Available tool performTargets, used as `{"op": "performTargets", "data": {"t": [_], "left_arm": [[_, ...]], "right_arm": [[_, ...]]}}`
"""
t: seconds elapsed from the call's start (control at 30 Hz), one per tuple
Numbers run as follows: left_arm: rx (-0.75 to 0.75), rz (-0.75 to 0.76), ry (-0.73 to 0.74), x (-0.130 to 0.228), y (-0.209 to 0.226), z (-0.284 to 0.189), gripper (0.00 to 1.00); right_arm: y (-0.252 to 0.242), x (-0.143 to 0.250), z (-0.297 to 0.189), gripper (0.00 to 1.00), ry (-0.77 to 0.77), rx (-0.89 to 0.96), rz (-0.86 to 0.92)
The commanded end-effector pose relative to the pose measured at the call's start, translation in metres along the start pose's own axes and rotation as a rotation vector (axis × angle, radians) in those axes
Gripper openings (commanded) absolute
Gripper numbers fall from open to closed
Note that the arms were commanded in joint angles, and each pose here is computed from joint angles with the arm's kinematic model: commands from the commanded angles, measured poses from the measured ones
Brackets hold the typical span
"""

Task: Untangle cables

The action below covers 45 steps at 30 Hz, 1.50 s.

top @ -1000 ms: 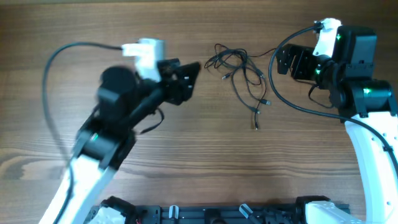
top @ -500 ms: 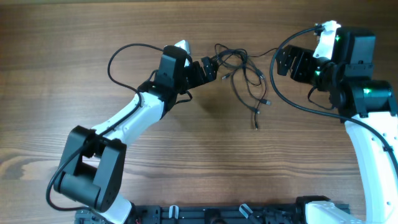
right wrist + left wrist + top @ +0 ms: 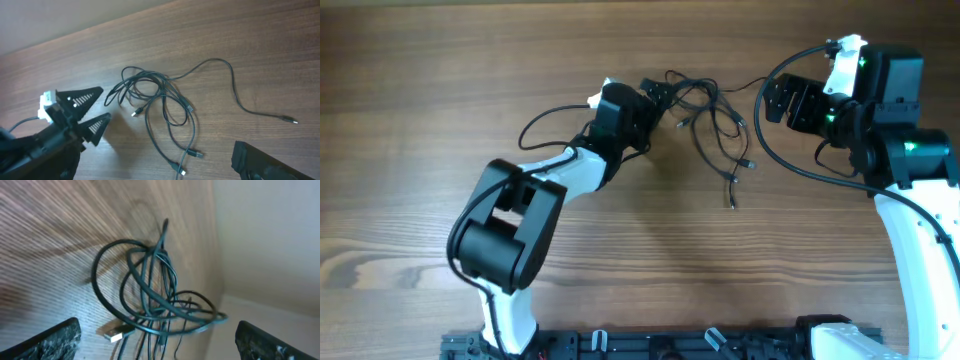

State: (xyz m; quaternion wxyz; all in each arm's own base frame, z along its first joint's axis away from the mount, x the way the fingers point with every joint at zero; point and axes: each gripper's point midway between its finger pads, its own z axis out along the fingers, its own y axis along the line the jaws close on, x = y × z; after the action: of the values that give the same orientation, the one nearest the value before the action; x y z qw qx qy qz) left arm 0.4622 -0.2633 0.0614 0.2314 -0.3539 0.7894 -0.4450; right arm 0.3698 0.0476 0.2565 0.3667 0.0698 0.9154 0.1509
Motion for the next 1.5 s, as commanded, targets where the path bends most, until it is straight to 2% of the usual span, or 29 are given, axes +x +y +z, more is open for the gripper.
{"op": "performTargets", "data": {"t": [0.0, 0.2, 0.4, 0.43, 0.47, 0.5, 0.6, 0.63, 0.67, 0.77, 0.87, 0.93, 1.03, 1.2, 1.33, 1.47], "left_arm": [[-0.032, -0.128, -0.037, -0.006, 0.018, 0.010, 1.00], [0.012, -0.144, -0.004, -0.009, -0.002, 0.029, 1.00], [-0.012, -0.109, 0.032, -0.010, -0.011, 0.046, 0.99], [-0.017, -0.111, 0.035, -0.009, -0.009, 0.048, 0.94], [-0.030, -0.113, 0.037, -0.008, -0.004, 0.049, 0.84], [-0.035, -0.108, 0.041, -0.007, -0.001, 0.050, 0.52], [-0.034, -0.092, 0.054, -0.005, -0.001, 0.051, 0.18], [-0.027, -0.069, 0.070, -0.003, -0.002, 0.051, 0.12], [0.010, 0.017, 0.103, 0.002, -0.010, 0.050, 0.04], [0.143, 0.256, 0.164, 0.014, -0.038, 0.047, 0.04], [0.322, 0.583, 0.233, 0.030, -0.072, 0.030, 0.03], [0.461, 0.897, 0.288, 0.049, -0.092, 0.008, 0.04], [0.492, 1.153, 0.279, 0.055, -0.111, -0.021, 0.04], [0.593, 1.320, 0.166, 0.057, -0.182, -0.096, 0.04], [0.669, 1.360, 0.088, 0.060, -0.222, -0.146, 0.04], [0.714, 1.368, 0.052, 0.065, -0.244, -0.182, 0.04]], "right_arm": [[0.000, 0.001, 0.002, 1.00, 0.008, -0.005, 0.017], [0.001, -0.001, 0.002, 1.00, 0.001, -0.007, 0.016], [-0.001, -0.001, 0.002, 1.00, 0.000, 0.000, 0.016], [-0.001, -0.001, 0.002, 1.00, 0.001, 0.000, 0.016], [-0.001, -0.001, 0.002, 1.00, 0.001, 0.000, 0.016], [-0.001, -0.001, 0.002, 1.00, 0.001, 0.000, 0.016], [0.000, -0.002, 0.002, 1.00, -0.003, -0.001, 0.015], [0.000, -0.002, 0.002, 1.00, -0.003, -0.001, 0.015], [0.000, -0.001, 0.002, 1.00, -0.002, -0.001, 0.015], [0.000, -0.001, 0.002, 0.99, -0.002, -0.002, -0.002], [0.012, 0.003, 0.000, 0.96, 0.016, -0.075, -0.084], [0.030, 0.006, -0.007, 0.95, 0.018, -0.172, -0.165], [0.054, 0.009, -0.022, 0.93, 0.009, -0.312, -0.233], [0.098, 0.019, -0.055, 0.86, 0.025, -0.591, -0.250], [0.102, 0.019, -0.057, 0.82, 0.021, -0.612, -0.254], [0.119, 0.013, -0.070, 0.81, -0.014, -0.729, -0.289]]}}
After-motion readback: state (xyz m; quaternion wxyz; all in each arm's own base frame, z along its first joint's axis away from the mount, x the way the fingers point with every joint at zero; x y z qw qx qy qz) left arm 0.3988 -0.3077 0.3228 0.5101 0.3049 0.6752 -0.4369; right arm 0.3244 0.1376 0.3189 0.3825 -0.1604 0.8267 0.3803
